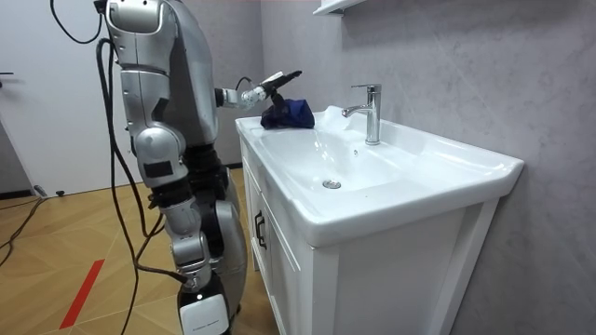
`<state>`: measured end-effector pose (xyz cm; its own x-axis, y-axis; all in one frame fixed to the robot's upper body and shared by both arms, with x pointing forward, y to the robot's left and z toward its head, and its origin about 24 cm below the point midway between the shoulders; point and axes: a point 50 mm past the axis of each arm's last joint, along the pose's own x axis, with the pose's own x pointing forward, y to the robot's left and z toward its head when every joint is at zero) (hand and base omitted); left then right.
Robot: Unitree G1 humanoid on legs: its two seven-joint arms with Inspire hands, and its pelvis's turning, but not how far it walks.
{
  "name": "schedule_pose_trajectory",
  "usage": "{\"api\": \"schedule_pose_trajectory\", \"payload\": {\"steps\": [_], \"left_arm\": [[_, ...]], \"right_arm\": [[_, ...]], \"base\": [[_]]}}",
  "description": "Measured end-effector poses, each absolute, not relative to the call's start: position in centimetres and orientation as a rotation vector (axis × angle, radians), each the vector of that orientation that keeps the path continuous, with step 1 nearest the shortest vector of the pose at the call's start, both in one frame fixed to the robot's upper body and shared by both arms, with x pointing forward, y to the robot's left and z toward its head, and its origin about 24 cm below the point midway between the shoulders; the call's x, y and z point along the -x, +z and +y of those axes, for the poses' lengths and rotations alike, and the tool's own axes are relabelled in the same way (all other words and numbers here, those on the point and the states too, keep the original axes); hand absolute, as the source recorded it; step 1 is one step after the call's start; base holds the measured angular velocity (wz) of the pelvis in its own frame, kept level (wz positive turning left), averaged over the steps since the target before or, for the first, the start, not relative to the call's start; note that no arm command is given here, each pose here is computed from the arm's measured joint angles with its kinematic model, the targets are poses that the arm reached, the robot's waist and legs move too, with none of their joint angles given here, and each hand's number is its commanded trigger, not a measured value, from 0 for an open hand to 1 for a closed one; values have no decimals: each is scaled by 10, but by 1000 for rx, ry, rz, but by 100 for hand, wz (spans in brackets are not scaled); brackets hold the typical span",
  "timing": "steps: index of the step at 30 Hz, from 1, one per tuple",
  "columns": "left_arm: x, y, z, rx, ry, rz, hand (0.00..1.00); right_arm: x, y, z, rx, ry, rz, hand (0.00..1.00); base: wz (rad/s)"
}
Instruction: Wipe basin
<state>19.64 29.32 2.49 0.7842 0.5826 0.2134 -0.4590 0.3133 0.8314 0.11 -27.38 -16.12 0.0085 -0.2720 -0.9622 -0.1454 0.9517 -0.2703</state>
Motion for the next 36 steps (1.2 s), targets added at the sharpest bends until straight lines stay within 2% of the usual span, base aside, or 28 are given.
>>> {"api": "schedule_pose_trajectory", "payload": {"steps": [10,16,27,36], "left_arm": [[-195,11,292,-382,728,248,0],[-200,8,289,-132,685,263,0],[-211,33,284,-65,590,151,0],[-217,42,284,-58,597,110,0]], "right_arm": [[-12,-161,-272,305,-66,1540,0],[-15,-161,-270,290,-52,1530,0],[-13,-162,-270,281,-52,1532,0],[-12,-161,-271,269,-62,1536,0]], "base": [[0],[0],[0],[0]]}}
